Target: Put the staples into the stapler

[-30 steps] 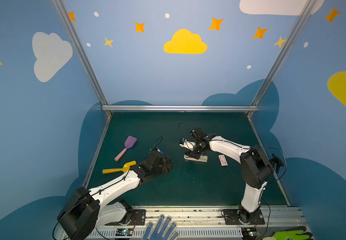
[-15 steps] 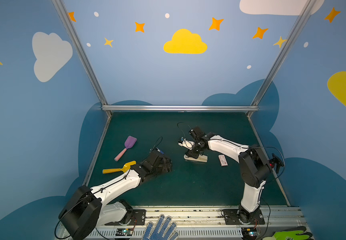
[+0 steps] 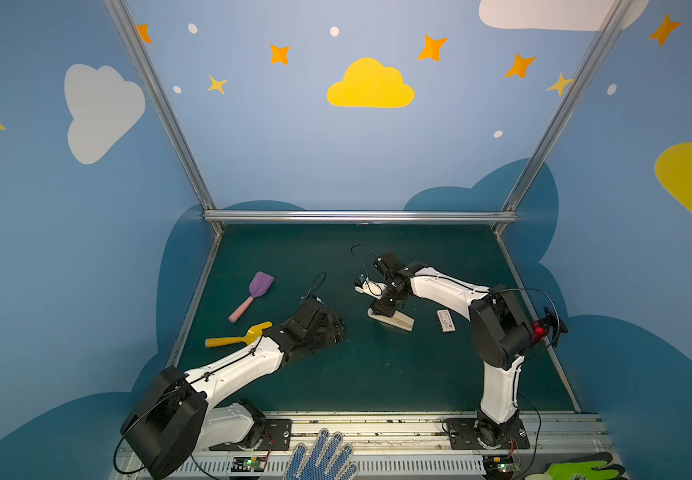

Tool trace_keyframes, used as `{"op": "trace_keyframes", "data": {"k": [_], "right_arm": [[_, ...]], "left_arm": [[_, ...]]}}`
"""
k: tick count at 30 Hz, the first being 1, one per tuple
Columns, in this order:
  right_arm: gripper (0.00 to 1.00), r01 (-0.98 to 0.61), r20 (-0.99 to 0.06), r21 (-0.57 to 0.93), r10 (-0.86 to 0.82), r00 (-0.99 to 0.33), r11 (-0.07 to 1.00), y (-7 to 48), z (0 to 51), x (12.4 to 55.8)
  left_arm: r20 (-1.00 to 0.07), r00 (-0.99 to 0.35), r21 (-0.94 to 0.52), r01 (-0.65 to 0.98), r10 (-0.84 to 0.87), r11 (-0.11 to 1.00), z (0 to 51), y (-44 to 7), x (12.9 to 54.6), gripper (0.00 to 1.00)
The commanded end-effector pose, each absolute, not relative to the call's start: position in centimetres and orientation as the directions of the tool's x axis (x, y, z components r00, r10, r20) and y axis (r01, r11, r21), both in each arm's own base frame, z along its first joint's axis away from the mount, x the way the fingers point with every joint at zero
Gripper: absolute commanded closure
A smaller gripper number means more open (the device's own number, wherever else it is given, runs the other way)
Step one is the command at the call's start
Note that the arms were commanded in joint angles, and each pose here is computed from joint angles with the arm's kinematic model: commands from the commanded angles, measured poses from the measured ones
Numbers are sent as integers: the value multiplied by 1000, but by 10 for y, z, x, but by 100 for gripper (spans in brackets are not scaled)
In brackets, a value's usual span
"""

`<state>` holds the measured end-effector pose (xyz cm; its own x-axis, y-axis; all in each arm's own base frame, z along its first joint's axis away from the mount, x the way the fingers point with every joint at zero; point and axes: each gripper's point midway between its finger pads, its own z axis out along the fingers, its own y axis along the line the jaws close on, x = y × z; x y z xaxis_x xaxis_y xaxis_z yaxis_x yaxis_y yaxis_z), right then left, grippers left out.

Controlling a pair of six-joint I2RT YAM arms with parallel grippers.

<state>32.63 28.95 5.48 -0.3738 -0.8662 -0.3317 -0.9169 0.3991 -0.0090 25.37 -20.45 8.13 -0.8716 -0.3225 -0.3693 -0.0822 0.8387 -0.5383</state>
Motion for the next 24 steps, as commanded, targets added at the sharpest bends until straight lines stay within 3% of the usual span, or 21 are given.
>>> {"op": "trace_keyframes", "data": {"k": [1, 10, 14, 17, 21, 24], "right_arm": [[59, -914, -309, 13, -868, -389, 406, 289, 57, 321], [64, -915, -290, 29, -873, -392, 402, 285, 57, 316], [89, -920, -274, 54, -880, -387, 388, 285, 55, 310], [100, -924, -289, 47, -880, -376, 379, 286, 62, 311], [100, -934, -350, 18, -873, -341, 357, 290, 85, 312], [100, -947, -438, 4, -851, -290, 321, 297, 111, 308]], "left_arm": [[-386, -864, -554, -64, -324, 830, 91, -209, 261, 20], [-380, -867, -564, -60, -323, 823, 91, -213, 263, 20], [-375, -868, -570, -62, -327, 819, 90, -214, 263, 20], [-374, -867, -577, -62, -331, 815, 92, -214, 263, 20], [-367, -866, -596, -62, -340, 800, 97, -215, 262, 20], [-338, -866, -638, -77, -368, 767, 102, -215, 263, 27]]}}
